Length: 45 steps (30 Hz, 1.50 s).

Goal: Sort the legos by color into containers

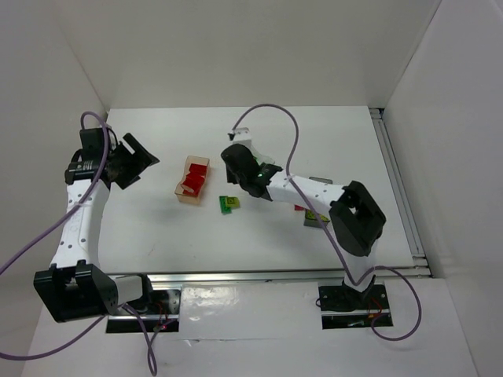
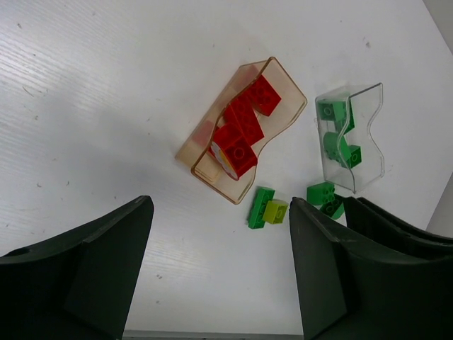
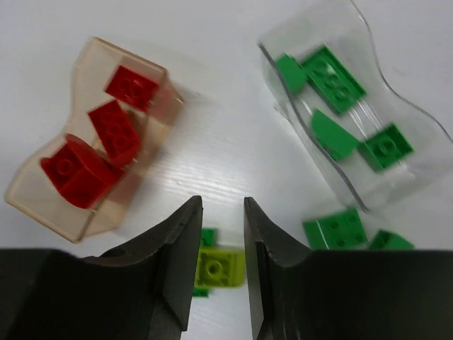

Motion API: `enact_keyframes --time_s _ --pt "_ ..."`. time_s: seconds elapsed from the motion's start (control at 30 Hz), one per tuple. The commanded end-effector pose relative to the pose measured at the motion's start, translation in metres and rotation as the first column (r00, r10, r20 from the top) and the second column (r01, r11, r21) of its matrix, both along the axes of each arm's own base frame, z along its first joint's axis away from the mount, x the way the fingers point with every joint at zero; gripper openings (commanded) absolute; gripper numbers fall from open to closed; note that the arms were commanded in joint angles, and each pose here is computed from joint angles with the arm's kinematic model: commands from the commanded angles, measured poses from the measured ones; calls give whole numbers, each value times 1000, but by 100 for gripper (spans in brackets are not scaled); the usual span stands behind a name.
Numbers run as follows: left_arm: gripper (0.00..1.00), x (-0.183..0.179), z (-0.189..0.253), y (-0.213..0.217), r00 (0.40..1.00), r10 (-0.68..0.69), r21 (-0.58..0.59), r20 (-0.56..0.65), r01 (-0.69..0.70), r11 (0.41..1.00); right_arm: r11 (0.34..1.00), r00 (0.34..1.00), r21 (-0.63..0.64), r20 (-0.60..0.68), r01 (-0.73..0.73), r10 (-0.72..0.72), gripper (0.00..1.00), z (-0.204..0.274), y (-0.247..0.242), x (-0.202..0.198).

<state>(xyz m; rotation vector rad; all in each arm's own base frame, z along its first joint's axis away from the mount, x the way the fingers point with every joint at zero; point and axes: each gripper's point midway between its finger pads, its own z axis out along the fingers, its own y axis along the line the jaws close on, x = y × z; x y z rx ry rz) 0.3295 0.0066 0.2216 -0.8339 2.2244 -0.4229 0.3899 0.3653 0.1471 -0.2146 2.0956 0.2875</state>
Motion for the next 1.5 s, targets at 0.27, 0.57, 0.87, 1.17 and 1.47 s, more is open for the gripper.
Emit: enact_keyframes --time_s 0.27,0.57,0.87,1.17,1.47 --pt "86 2 0 -5 998 -47 -9 33 47 999 932 891 -122 -273 342 -363 78 -71 -164 -51" --pt "86 3 -1 -8 998 -53 -28 36 54 998 864 820 -222 -280 452 -500 87 -89 -212 -62" --pt "85 4 1 -14 996 -76 -38 48 77 996 832 791 -297 -279 468 -545 94 -108 -228 -65" --pt "85 4 1 -14 996 -69 -45 47 71 996 854 798 -280 -318 437 -512 85 -124 -220 -61" --pt "85 4 -7 -16 997 -75 -56 31 77 995 876 817 -242 -322 418 -478 57 -121 -210 -55"
